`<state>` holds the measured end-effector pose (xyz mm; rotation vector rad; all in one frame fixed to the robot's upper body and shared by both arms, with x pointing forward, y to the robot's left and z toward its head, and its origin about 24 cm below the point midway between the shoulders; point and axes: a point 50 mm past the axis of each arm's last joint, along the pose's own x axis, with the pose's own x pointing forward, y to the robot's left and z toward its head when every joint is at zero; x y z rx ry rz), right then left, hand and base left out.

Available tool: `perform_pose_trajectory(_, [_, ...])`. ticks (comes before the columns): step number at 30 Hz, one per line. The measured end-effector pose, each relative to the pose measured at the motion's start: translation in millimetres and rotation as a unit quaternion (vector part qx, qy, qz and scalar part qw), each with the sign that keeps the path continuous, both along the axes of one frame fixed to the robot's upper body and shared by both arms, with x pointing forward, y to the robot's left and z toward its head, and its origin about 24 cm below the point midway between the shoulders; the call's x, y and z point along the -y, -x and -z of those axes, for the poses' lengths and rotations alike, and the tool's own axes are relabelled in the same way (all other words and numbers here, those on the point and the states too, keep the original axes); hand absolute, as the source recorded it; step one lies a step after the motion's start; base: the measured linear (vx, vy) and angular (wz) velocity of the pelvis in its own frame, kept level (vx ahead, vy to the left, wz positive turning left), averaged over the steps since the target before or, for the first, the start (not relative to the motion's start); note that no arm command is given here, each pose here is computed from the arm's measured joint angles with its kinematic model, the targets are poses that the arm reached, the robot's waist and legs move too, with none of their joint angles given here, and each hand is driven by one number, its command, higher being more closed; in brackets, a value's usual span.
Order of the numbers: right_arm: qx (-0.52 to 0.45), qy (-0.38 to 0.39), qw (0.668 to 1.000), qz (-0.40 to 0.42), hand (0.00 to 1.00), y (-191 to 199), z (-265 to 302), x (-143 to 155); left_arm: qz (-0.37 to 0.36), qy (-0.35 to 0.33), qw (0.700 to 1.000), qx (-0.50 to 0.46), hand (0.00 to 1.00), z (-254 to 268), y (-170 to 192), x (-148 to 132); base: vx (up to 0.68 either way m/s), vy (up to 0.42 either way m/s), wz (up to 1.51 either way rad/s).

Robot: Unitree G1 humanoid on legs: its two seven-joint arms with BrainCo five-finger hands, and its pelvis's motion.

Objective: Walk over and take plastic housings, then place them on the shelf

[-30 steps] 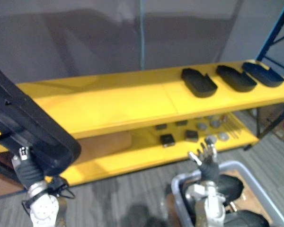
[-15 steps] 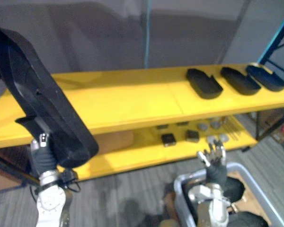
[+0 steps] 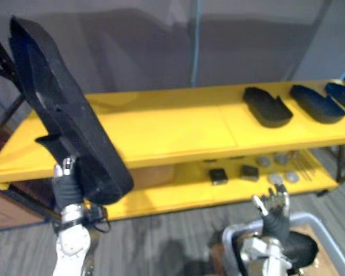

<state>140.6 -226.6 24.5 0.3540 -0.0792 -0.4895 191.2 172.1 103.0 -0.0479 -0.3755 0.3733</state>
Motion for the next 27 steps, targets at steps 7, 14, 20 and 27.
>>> perform_pose_trajectory(7, [0.031,0.058,0.997,0.042,0.00,5.1,-19.3,26.7,0.025,0.041,0.999,-0.019,1.00,9.5,-2.6,11.1,-0.01,0.039,0.09])
perform_pose_trajectory(14, [0.058,0.017,0.997,0.047,0.00,-4.7,-21.0,15.5,0.040,0.004,0.999,-0.009,1.00,3.9,-3.7,5.7,-0.02,0.105,-0.62])
perform_pose_trajectory(20, [0.059,0.013,0.998,0.015,0.00,-14.0,-20.1,-1.9,0.032,-0.018,0.999,0.010,1.00,-8.1,-7.9,3.1,0.11,0.092,-1.05])
perform_pose_trajectory(27, [0.061,0.049,0.997,-0.013,0.00,-25.5,-26.4,-5.8,0.041,-0.077,0.996,-0.022,1.00,-6.3,-12.0,3.6,0.11,-0.029,-0.42])
